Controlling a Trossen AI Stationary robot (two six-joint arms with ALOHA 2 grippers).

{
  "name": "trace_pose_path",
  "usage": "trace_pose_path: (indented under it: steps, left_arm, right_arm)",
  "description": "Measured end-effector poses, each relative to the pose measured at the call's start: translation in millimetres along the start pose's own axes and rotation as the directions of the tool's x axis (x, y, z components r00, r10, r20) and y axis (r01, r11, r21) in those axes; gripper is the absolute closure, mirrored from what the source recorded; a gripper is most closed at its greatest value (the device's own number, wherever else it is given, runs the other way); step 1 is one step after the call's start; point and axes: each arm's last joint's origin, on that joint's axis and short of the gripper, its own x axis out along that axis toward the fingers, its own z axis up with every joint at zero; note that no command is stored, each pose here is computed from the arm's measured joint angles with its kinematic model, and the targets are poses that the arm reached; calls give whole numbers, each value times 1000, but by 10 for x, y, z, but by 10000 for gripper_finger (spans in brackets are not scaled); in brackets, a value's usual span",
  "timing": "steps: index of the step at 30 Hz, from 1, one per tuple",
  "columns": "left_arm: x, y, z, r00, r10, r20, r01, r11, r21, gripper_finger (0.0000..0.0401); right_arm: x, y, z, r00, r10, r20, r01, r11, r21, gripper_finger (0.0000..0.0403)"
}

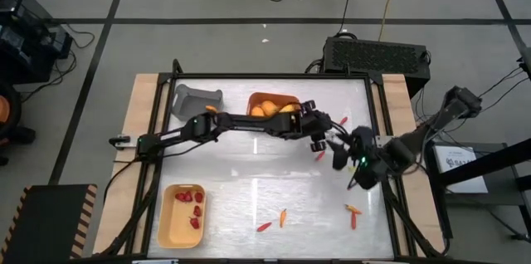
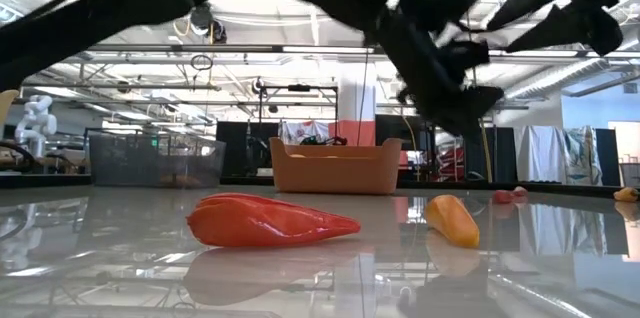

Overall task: Sort produce into baskets
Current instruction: Put the orange chili pepper into the black bin

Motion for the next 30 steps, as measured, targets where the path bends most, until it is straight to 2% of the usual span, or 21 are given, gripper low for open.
trace_pose_path:
  steps: [3, 7, 9, 13, 17, 21, 25, 30]
  left_arm:
    - [-278, 146, 92, 997, 36, -64, -32, 997, 75, 200]
    - [-517, 375, 11, 967, 58, -247, -25, 990, 136, 200]
    - [-640, 498, -51, 935, 83, -343, -28, 986, 162, 200]
    - [-1027, 802, -30, 889, 157, -431, -90, 981, 170, 200]
    - [-1461, 1146, 31, 865, 218, -452, -166, 974, 152, 200]
    - [-2029, 1461, 111, 881, 218, -420, -218, 975, 50, 200]
    - [-2568, 1613, 139, 899, 217, -381, -242, 970, -18, 200]
    - [-3260, 1737, 111, 926, 219, -309, -256, 963, -86, 200]
  right_arm:
    - [34, -139, 160, 998, -62, -6, 62, 995, 79, 181]
    - [80, -329, 340, 989, -146, -32, 149, 972, 184, 181]
    - [113, -399, 417, 982, -184, -33, 187, 962, 201, 181]
    - [234, -483, 517, 964, -251, -91, 264, 944, 198, 181]
    - [419, -546, 565, 928, -305, -214, 342, 926, 163, 181]
    - [607, -668, 631, 875, -386, -293, 437, 890, 130, 181]
    - [793, -801, 673, 809, -446, -382, 521, 845, 118, 181]
    - [1095, -932, 667, 759, -447, -473, 552, 828, 102, 181]
